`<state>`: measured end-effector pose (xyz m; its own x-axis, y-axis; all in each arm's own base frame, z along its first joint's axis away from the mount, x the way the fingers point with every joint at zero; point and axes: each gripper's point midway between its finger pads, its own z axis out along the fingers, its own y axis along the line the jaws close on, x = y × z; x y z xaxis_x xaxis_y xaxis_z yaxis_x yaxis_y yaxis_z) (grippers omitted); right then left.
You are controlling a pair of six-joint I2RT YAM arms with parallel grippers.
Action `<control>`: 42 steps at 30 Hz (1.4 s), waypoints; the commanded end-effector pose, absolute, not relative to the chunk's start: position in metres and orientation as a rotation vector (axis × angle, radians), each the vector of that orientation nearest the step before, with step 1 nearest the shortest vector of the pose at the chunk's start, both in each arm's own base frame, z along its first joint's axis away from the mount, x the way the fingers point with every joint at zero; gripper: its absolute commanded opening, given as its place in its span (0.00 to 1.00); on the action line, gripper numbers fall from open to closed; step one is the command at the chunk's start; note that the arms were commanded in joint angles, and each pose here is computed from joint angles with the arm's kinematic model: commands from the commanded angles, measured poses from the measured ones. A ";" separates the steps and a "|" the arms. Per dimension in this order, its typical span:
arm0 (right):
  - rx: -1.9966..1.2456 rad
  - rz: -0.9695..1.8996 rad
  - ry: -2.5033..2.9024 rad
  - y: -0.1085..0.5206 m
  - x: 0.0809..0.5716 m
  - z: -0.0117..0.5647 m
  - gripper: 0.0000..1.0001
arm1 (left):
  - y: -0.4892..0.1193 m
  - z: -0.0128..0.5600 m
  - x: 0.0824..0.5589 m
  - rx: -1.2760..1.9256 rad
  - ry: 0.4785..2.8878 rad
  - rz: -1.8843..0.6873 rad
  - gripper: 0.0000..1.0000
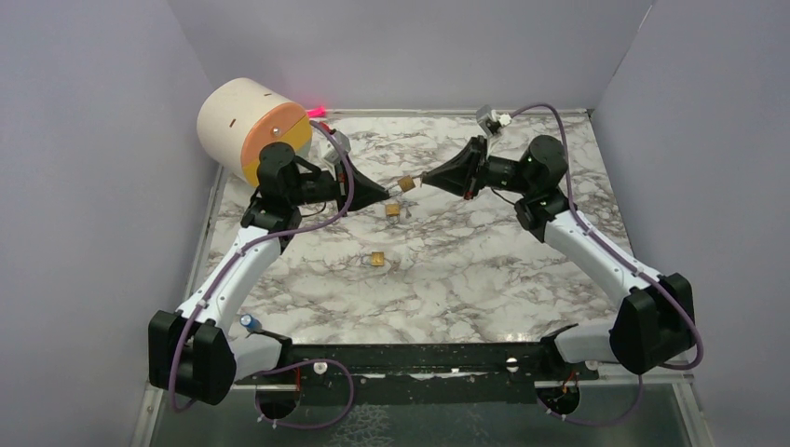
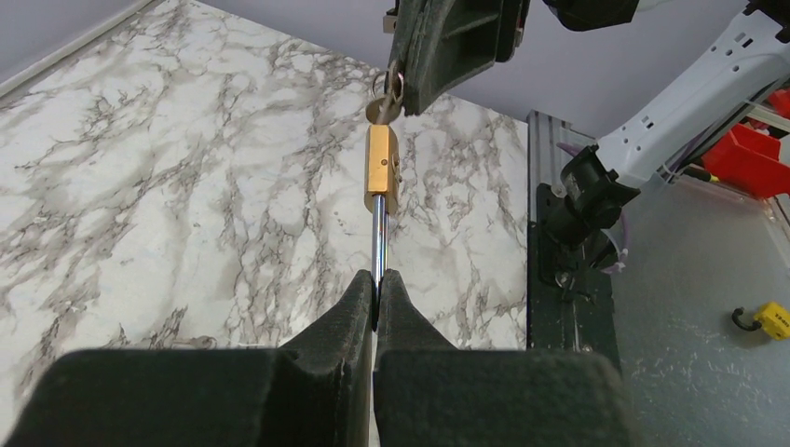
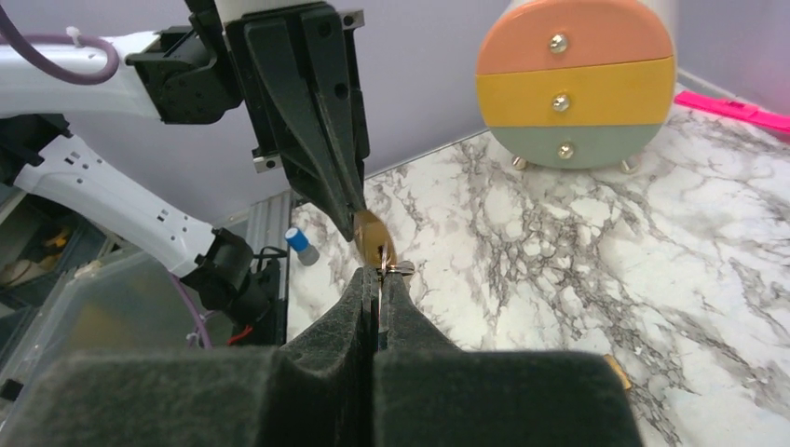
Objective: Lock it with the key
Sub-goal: Lock the lock, then place the lock at the center of the board.
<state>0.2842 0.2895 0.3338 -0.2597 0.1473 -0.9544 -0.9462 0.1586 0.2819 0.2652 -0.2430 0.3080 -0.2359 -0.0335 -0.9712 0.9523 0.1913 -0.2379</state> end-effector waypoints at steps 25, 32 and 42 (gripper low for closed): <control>-0.162 1.018 1.558 0.198 0.331 0.331 0.01 | -0.274 0.287 0.277 0.753 1.635 -0.979 0.00; 0.098 0.833 1.796 0.165 0.344 0.263 0.01 | -0.293 0.246 0.287 0.628 1.785 -0.768 0.00; 0.195 0.794 2.083 0.178 0.328 0.174 0.01 | -0.331 0.177 0.284 0.647 1.983 -0.665 0.00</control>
